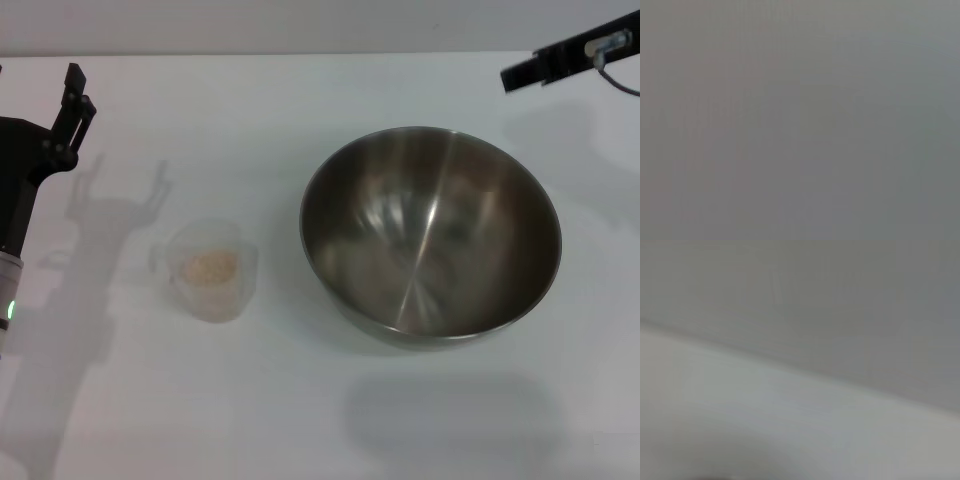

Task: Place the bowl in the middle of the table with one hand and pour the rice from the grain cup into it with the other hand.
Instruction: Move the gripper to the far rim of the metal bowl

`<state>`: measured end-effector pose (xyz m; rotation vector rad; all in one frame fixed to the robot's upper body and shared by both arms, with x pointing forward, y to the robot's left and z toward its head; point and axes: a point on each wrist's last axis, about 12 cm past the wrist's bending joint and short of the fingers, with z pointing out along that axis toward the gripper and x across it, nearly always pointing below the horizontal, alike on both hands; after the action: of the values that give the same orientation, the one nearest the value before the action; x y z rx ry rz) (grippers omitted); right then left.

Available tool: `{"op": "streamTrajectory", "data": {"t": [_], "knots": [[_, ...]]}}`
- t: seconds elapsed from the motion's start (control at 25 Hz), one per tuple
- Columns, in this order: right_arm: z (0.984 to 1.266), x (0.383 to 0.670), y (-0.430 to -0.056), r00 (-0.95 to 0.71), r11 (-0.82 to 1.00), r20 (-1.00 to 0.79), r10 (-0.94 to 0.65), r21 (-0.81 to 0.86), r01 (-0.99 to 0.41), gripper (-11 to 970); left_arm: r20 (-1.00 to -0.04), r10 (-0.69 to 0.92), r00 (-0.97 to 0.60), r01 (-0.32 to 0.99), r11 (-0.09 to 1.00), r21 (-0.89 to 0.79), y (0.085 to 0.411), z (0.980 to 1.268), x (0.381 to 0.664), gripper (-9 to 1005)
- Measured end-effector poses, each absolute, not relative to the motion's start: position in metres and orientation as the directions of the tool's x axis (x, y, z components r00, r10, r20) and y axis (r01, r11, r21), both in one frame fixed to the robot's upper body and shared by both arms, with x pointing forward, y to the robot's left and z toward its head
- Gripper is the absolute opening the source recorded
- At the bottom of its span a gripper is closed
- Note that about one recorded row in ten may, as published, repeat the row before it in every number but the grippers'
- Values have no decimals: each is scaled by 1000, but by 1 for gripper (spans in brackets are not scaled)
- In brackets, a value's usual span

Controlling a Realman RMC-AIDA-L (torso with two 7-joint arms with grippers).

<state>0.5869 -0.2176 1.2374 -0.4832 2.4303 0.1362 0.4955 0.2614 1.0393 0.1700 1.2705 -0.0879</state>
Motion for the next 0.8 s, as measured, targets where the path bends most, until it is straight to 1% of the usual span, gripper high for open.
{"op": "streamTrajectory", "data": {"t": [0.04,0.36,0.44,0.8], "knots": [[1233,590,-219,-759,917,-556,-339,-17,-398,696,-955,32,294,158,984,81,262,1039,495,824],[1216,600,-225,-808,893,-435,-397,20,-449,695,-955,39,293,156,984,88,264,1038,495,823],[1208,603,-225,-819,886,-402,-410,35,-462,695,-955,39,295,155,984,88,264,1039,495,823],[1190,609,-224,-821,871,-366,-438,56,-489,688,-952,38,305,154,984,89,264,1040,494,822]]}}
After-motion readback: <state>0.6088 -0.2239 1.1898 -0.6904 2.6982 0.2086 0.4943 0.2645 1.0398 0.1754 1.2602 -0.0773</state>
